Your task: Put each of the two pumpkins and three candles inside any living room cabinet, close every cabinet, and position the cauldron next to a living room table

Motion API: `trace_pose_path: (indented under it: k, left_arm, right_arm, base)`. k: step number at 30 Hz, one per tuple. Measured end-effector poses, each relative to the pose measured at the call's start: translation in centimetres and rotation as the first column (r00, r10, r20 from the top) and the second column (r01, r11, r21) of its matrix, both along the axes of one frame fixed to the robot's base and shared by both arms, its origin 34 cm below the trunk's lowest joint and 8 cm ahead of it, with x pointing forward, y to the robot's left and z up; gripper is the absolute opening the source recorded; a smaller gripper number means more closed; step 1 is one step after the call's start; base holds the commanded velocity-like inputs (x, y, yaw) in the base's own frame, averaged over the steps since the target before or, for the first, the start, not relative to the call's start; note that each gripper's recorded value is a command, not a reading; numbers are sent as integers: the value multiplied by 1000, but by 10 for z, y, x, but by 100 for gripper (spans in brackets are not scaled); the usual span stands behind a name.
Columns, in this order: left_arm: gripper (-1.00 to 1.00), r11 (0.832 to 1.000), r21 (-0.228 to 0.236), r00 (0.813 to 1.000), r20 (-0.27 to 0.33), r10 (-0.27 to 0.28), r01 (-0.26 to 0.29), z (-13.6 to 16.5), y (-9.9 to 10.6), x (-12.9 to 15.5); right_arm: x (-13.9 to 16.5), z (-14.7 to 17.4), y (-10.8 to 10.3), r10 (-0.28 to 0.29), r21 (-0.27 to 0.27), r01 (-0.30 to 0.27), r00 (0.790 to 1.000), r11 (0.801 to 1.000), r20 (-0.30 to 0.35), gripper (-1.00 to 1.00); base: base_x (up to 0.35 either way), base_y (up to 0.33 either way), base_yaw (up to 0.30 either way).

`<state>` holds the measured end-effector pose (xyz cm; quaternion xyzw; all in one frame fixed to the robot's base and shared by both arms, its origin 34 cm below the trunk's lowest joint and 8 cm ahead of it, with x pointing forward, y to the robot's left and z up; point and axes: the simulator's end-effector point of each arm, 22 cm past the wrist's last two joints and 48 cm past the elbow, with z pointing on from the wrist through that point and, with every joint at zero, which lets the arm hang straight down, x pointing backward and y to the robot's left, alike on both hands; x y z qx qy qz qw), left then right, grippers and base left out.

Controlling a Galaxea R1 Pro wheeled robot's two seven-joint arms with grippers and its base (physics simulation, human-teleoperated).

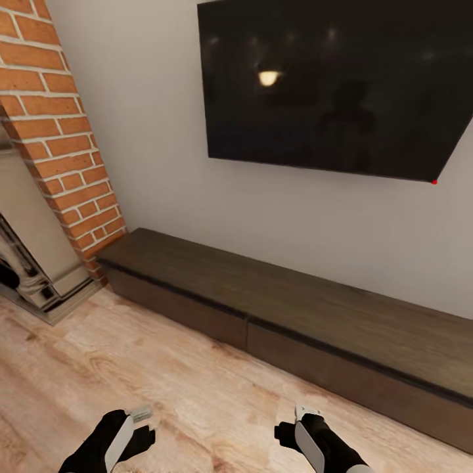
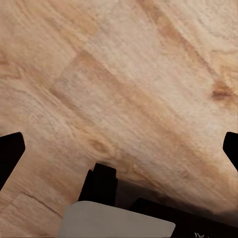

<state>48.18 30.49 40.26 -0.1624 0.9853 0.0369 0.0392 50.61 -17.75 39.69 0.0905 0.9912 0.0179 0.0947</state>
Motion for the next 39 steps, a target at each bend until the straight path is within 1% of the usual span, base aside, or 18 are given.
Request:
trace_pose_path:
  k: [5, 8, 9, 11, 14, 16, 21, 31, 33, 37, 39]
  left_arm:
    - [100, 1000, 3, 1000, -21, 4, -4, -6, 4, -10]
    - [100, 1000, 6, 1000, -24, 7, -7, -8, 5, -14]
    - [100, 1000, 11, 1000, -20, 10, -10, -10, 6, -16]
    - [100, 998, 31, 999, -3, 46, -46, -19, 20, -26]
    - [100, 997, 31, 997, 1, 74, -74, -24, 24, -32]
    - [100, 996, 28, 997, 5, 81, -81, -26, 24, -34]
    - [100, 996, 30, 996, -3, 87, -86, -29, 27, -41]
    - [100, 996, 30, 996, -12, 87, -87, -32, 26, -45]
    - [100, 996, 30, 996, -13, 87, -87, -32, 26, -46]
    - [100, 996, 28, 996, -15, 86, -86, -33, 25, -47]
    - [100, 996, 28, 996, -16, 86, -86, -34, 25, -47]
  right_arm:
    - [-5, -4, -4, 4, -12, -4, 1000, 1000, -4, 100]
    - [-8, -8, -9, 25, -36, -25, 1000, 999, 2, 100]
    - [-8, -8, -11, 40, -48, -40, 999, 998, 5, 100]
    - [-8, -9, -13, 72, -70, -71, 997, 995, 10, 100]
    - [-9, -10, -11, 81, -73, -80, 997, 994, 9, 100]
    - [-9, -11, -10, 84, -73, -83, 996, 994, 8, 100]
    - [-10, -12, -8, 85, -70, -84, 996, 994, 6, 100]
    - [-13, -14, -3, 88, -65, -88, 996, 994, 1, 100]
    - [-13, -14, -2, 98, -67, -98, 995, 993, 0, 100]
    - [-13, -14, 2, 139, -78, -138, 990, 987, 3, 100]
    - [-13, -15, 2, 147, -80, -146, 989, 986, 4, 100]
  base:
    - [0, 0, 282]
    - [0, 0, 282]
    - [0, 0, 281]
    - [0, 0, 280]
    - [0, 0, 280]
    - [0, 0, 280]
    - [0, 0, 280]
    - [0, 0, 280]
    - [0, 0, 280]
    - [0, 0, 280]
    - [0, 0, 279]
